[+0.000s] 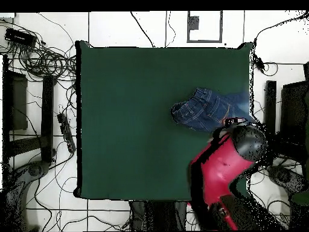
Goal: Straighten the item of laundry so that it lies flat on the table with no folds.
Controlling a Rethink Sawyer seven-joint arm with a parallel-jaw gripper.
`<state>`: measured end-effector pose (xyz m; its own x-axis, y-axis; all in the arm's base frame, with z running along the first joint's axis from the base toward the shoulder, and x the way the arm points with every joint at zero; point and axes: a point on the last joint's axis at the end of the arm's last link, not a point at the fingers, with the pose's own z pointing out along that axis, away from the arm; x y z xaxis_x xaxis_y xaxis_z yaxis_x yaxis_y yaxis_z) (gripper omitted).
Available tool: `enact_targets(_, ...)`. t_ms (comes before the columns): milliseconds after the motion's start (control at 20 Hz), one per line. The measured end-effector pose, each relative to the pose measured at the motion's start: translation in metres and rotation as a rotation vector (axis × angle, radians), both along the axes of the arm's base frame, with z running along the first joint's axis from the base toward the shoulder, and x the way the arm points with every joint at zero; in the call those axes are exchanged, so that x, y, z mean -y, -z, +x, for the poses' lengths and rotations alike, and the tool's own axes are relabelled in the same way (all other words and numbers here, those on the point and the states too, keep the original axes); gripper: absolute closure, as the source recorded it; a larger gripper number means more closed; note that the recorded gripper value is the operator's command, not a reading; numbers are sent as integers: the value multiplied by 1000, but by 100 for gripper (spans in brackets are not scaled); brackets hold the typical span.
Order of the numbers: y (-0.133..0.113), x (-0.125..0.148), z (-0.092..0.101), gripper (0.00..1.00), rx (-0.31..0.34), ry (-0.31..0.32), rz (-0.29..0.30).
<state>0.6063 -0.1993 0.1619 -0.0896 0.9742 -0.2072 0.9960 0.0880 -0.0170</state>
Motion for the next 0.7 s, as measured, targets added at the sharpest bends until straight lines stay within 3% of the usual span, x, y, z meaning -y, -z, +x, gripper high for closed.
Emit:
enact_targets(100,-4,52,2,100,-4,34,21)
enact_targets(400,-5,143,16,100,-41,80,17)
enact_targets(450,-3,164,26,100,-57,108,17)
enact_targets(650,-2,195,57,100,-84,187,29)
enact_targets(700,-2,203,74,100,-89,216,40)
